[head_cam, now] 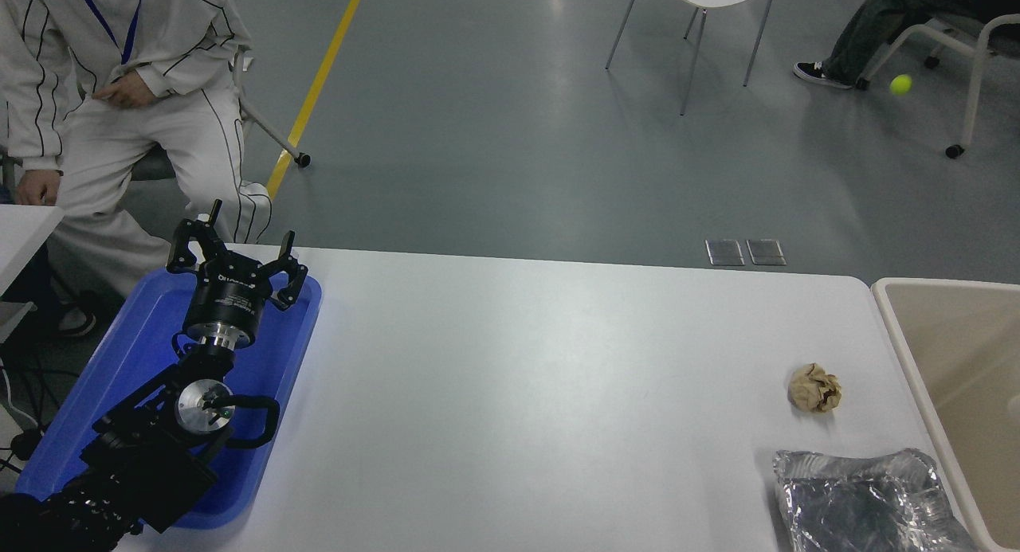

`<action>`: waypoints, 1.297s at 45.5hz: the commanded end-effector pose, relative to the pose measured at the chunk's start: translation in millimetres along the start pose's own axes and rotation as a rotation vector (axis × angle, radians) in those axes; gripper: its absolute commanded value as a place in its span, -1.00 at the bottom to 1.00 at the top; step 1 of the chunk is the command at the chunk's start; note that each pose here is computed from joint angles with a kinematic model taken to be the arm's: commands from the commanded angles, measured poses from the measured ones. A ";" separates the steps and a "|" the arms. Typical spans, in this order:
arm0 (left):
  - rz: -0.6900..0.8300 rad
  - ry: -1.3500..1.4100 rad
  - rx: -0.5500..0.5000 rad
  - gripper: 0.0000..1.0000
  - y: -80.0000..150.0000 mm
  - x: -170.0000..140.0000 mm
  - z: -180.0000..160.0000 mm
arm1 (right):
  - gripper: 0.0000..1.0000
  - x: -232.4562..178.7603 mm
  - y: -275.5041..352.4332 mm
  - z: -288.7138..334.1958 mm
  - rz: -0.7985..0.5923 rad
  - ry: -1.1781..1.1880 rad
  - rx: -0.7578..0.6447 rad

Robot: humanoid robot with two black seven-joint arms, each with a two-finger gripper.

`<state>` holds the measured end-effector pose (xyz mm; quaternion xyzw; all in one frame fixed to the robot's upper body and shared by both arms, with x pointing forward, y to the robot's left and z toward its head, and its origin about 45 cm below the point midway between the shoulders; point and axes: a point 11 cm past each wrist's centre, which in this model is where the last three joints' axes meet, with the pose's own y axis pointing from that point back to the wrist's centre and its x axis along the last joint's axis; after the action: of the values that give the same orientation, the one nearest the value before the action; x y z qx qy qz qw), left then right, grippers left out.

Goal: Pick up paper cup place in dustbin

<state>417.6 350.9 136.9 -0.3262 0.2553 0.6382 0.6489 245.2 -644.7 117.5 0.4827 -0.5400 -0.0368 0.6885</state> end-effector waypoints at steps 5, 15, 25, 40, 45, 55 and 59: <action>0.000 0.000 0.001 1.00 0.0 0.0 -0.1 | -1.00 -11.5 -4.2 1.8 0.097 -0.021 0.000; 0.000 0.000 0.001 1.00 0.0 0.0 -0.1 | 0.61 1.3 -2.5 2.1 0.193 -0.012 -0.002; 0.000 0.000 -0.001 1.00 0.0 0.0 0.2 | 0.99 -3.2 -4.0 -10.8 0.276 0.002 0.020; 0.000 0.000 -0.001 1.00 0.0 0.0 0.1 | 1.00 -9.1 -5.5 -15.1 0.263 0.005 0.026; 0.001 -0.001 -0.002 1.00 0.1 0.5 0.5 | 1.00 -15.9 -6.8 -19.1 0.249 0.006 0.033; 0.000 0.000 -0.001 1.00 0.0 0.0 0.2 | 1.00 -28.9 -7.0 -28.8 0.183 0.003 0.060; 0.000 0.000 -0.002 1.00 0.0 0.0 0.3 | 1.00 -23.3 -1.3 -30.1 0.146 -0.016 0.076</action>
<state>417.5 351.2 136.8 -0.3263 0.2548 0.6387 0.6486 258.5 -620.9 98.7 0.4385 -0.5884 0.0504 0.6774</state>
